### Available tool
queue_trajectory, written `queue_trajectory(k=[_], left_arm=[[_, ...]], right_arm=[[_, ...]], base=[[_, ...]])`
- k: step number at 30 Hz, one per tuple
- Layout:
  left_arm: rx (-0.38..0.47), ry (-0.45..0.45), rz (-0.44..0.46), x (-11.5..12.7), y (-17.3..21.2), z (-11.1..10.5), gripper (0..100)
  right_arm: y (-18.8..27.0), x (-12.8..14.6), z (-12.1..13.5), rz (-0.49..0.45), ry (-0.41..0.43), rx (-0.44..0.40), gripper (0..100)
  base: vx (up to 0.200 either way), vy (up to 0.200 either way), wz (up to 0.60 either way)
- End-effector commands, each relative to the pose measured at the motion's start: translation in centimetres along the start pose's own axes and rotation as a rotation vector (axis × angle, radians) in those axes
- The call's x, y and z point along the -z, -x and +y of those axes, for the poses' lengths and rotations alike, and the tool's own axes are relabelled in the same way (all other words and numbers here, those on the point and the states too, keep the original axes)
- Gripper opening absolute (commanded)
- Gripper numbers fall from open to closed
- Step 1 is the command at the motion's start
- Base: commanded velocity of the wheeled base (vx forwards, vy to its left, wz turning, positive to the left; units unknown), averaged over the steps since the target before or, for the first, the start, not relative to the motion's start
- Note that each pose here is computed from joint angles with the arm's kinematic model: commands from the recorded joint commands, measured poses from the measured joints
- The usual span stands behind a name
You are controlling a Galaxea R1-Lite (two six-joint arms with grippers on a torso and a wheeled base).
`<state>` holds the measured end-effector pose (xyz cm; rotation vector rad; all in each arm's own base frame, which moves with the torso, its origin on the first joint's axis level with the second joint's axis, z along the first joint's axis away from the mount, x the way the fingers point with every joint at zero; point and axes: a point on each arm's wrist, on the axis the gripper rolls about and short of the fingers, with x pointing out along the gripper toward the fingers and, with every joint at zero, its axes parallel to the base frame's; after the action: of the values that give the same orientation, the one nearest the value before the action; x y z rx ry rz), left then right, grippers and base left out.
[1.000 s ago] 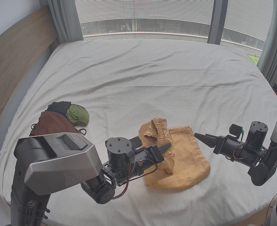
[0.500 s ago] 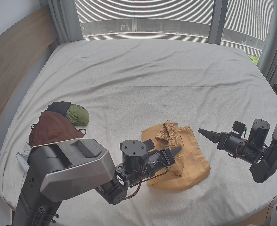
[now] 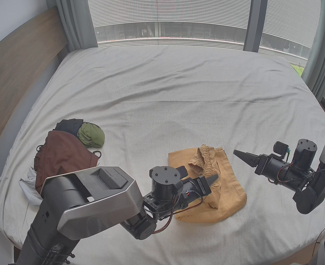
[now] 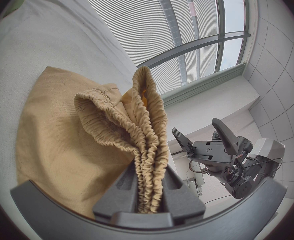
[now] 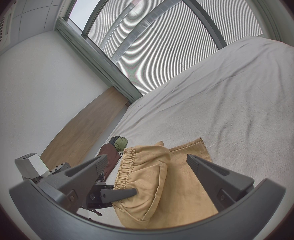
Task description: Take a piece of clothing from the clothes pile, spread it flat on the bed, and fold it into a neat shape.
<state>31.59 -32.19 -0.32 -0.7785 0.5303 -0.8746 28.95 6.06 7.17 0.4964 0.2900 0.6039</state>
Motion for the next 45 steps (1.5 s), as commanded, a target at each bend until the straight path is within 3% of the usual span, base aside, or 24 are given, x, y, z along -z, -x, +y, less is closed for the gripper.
queue_trajectory(k=[1,5,6,18,26,33,38,45], left_arm=[[-0.001,0.001,0.004,0.2,-0.1,0.2,0],[-0.009,0.003,0.007,0.3,-0.2,0.4,0],[-0.008,0.002,0.006,0.3,-0.3,0.4,100],[-0.019,-0.020,-0.065,0.1,-1.0,0.6,100],[-0.036,-0.014,-0.086,-0.9,0.7,0.8,100],[-0.058,0.024,0.028,-3.0,7.4,-0.2,100],[-0.039,0.009,-0.037,-4.4,9.8,0.4,100],[-0.145,-0.070,-0.048,-6.6,16.8,1.8,100]], right_arm=[[0.0,0.0,0.0,0.001,0.000,0.000,100],[0.0,0.0,0.0,0.000,0.001,-0.002,100],[0.0,0.0,0.0,0.000,0.001,-0.002,100],[0.0,0.1,-0.1,0.007,-0.002,-0.007,100],[0.0,0.4,-0.1,0.018,-0.007,-0.004,100],[-0.2,0.9,-0.2,0.036,-0.014,-0.003,100],[-0.4,1.4,-0.5,0.052,-0.020,0.004,100],[-0.3,1.6,-0.4,0.060,-0.021,0.004,100]], base=[[0.000,0.000,0.00],[0.000,0.000,0.00],[0.000,0.000,0.00],[0.000,0.000,0.00],[0.000,0.000,0.00],[0.000,0.000,0.00],[0.000,0.000,0.00],[0.000,0.000,0.00]])
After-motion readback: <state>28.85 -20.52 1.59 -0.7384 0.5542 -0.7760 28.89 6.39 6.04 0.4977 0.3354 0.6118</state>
